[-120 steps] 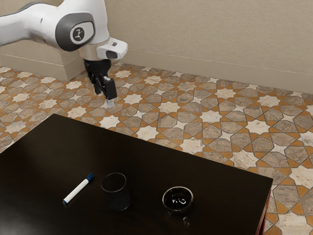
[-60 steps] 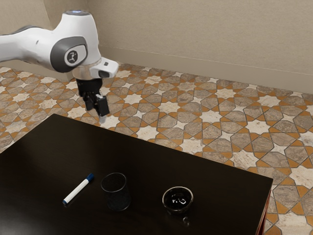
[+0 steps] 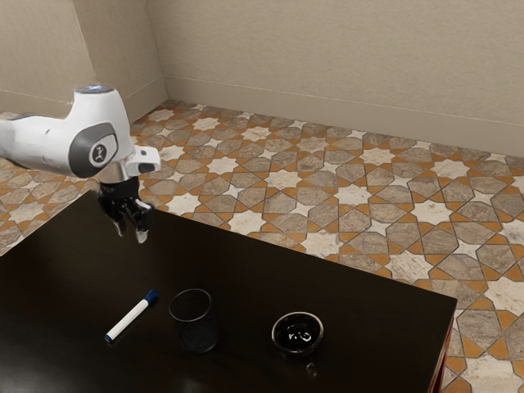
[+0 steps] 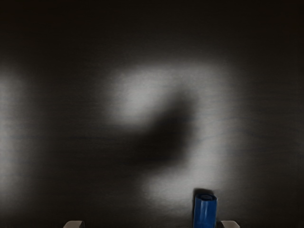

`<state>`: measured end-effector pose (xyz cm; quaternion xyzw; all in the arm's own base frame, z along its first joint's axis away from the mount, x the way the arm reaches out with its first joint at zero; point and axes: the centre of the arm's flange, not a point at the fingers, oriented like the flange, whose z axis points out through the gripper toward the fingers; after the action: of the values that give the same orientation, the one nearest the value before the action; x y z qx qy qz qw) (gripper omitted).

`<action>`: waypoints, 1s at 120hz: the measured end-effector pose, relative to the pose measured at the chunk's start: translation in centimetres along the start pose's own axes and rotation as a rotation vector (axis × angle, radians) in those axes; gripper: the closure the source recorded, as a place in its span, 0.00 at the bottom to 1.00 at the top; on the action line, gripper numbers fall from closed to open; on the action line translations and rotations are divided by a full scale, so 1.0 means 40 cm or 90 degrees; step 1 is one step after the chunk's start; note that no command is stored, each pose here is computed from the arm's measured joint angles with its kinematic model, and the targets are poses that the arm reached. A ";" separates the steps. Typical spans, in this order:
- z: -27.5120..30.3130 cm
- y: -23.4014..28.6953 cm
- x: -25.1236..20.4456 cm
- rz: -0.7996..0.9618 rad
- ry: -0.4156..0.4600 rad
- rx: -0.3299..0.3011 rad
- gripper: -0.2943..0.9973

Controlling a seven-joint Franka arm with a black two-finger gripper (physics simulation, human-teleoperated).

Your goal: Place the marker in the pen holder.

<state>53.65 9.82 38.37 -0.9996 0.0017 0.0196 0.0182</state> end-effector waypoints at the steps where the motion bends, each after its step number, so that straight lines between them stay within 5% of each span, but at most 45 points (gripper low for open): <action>1: 0.006 0.007 0.000 0.001 -0.002 -0.001 0.50; 25: 0.074 0.205 0.001 0.063 -0.012 -0.006 0.56; 68: 0.213 0.130 -0.058 -0.001 -0.050 -0.008 0.57; 120: 0.296 0.117 -0.106 -0.024 -0.012 -0.006 0.58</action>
<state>48.94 5.56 26.55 -0.9993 -0.0170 0.0289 0.0142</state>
